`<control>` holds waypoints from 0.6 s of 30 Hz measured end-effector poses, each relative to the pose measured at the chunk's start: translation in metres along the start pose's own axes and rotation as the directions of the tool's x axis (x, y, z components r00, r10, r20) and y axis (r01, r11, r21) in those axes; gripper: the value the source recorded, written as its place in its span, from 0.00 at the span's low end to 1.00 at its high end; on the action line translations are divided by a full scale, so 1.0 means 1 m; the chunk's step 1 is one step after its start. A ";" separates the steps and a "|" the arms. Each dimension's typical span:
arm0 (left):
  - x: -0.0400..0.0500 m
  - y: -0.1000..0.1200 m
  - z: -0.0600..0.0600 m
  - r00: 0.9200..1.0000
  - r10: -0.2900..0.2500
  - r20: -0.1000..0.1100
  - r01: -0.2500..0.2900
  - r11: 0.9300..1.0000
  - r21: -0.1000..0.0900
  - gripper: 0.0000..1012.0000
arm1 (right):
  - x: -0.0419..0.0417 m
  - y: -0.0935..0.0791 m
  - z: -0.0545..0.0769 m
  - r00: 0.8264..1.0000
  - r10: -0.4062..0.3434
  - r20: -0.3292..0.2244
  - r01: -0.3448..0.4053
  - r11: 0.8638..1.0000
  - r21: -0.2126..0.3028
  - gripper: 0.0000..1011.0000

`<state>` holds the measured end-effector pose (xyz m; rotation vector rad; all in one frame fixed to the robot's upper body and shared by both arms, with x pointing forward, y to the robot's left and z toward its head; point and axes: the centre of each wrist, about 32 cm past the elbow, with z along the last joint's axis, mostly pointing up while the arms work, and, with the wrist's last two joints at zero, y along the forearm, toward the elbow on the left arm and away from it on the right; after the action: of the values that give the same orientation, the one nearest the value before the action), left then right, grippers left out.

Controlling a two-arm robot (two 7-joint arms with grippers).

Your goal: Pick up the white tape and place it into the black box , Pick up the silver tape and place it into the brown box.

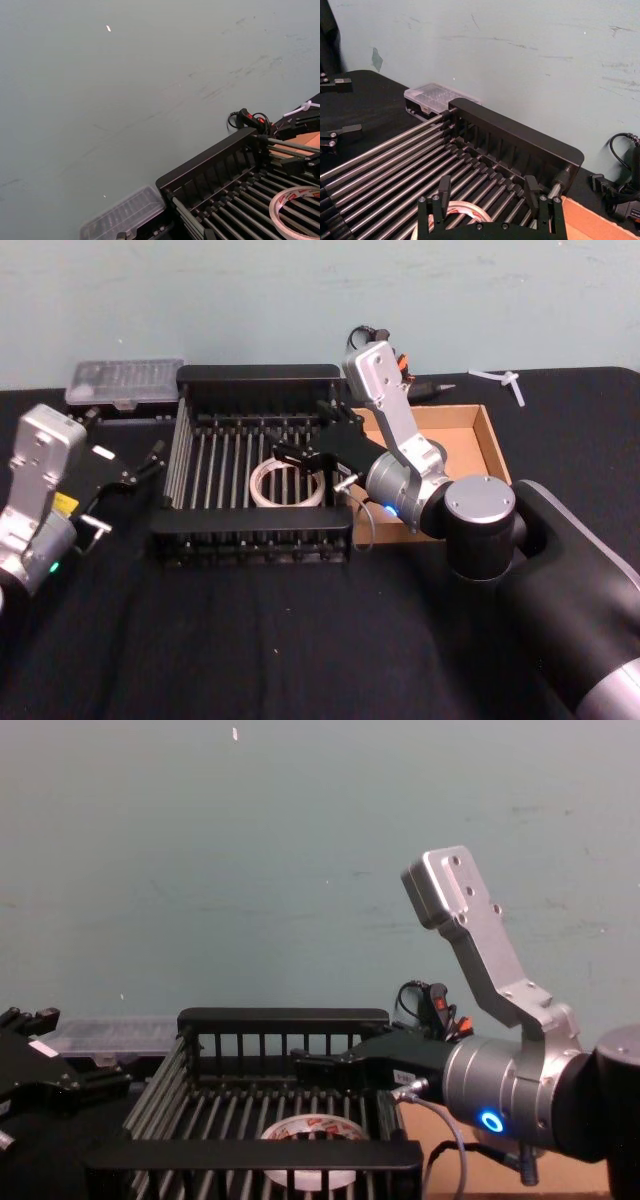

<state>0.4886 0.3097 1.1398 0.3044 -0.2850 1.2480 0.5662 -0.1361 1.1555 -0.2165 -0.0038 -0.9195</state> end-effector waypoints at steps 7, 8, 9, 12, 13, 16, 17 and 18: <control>0.0000 0.000 0.000 1.000 0.000 0.000 0.000 1.000 0.000 0.99 | 0.0000 0.000 0.000 1.000 0.000 0.000 0.000 1.000 0.000 0.99; 0.0000 0.000 0.000 1.000 0.000 0.000 0.000 1.000 0.000 0.99 | 0.0000 0.000 0.000 1.000 0.000 0.000 0.000 1.000 0.000 0.99; 0.0000 0.000 0.000 1.000 0.000 0.000 0.000 1.000 0.000 0.99 | 0.0000 0.000 0.000 1.000 0.000 0.000 0.000 1.000 0.000 0.99; 0.0000 0.000 0.000 1.000 0.000 0.000 0.000 1.000 0.000 0.99 | 0.0000 0.000 0.000 1.000 0.000 0.000 0.000 1.000 0.000 0.99; 0.0000 0.000 0.000 1.000 0.000 0.000 0.000 1.000 0.000 0.99 | 0.0000 0.000 0.000 1.000 0.000 0.000 0.000 1.000 0.000 0.99; 0.0000 0.000 0.000 1.000 0.000 0.000 0.000 1.000 0.000 0.99 | 0.0000 0.000 0.000 1.000 0.000 0.000 0.000 1.000 0.000 0.99; 0.0000 0.000 0.000 1.000 0.000 0.000 0.000 1.000 0.000 0.99 | 0.0000 0.000 0.000 1.000 0.000 0.000 0.000 1.000 0.000 0.99; 0.0000 0.000 0.000 1.000 0.000 0.000 0.000 1.000 0.000 0.99 | 0.0000 0.000 0.000 1.000 0.000 0.000 0.000 1.000 0.000 0.99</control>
<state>0.4886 0.3097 1.1398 0.3045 -0.2851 1.2480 0.5662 -0.1361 1.1555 -0.2161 -0.0035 -0.9194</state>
